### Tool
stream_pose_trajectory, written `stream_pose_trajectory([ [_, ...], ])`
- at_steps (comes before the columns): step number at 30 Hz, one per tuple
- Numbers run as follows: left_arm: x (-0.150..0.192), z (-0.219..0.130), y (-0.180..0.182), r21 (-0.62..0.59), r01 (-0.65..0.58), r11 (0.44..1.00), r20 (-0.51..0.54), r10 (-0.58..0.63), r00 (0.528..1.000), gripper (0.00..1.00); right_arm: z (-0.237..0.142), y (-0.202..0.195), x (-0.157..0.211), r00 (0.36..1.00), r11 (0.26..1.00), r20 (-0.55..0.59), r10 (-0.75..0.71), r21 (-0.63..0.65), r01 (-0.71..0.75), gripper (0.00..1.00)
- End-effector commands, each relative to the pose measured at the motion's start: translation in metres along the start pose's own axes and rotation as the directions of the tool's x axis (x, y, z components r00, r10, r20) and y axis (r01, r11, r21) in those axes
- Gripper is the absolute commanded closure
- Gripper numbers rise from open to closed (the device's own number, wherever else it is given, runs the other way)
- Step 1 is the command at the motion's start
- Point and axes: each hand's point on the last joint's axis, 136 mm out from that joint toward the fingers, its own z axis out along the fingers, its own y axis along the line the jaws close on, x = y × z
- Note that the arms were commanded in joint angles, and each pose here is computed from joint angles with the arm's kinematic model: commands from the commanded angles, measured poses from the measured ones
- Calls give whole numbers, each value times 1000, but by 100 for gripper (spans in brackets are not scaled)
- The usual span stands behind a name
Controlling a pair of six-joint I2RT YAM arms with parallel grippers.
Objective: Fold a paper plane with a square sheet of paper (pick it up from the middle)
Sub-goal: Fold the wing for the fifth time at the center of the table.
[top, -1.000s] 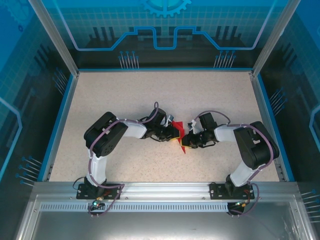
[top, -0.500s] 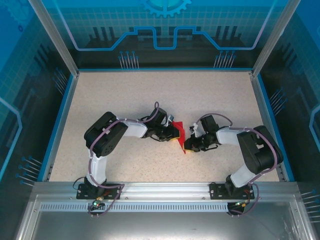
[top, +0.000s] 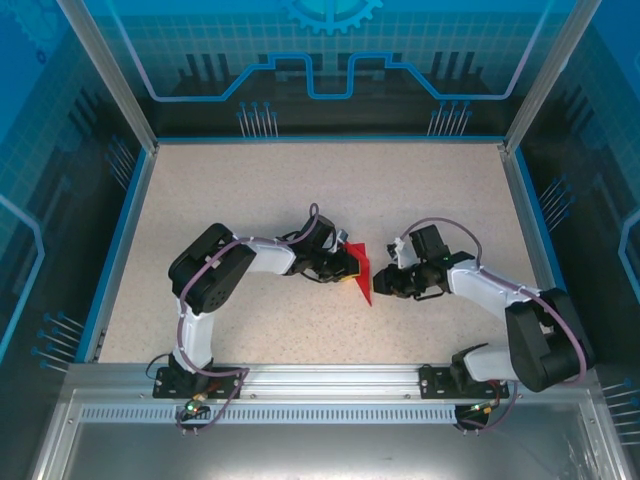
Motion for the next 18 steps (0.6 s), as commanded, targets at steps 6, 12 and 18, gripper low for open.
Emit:
stream_pose_trajectory([
  [6,8,7,32,-109,41,993,-18,-44,999,82,32,23,-16,996,995,-82,-28,-94,20,87],
  [12,8,7,33,-114,45,993,-21,-47,999,82,43,11,-11,994,998,-107,-7,-60,1,87],
  [18,6,6,34,-123,55,991,-13,-57,998,82,47,-6,6,988,1000,-154,18,5,-17,87],
])
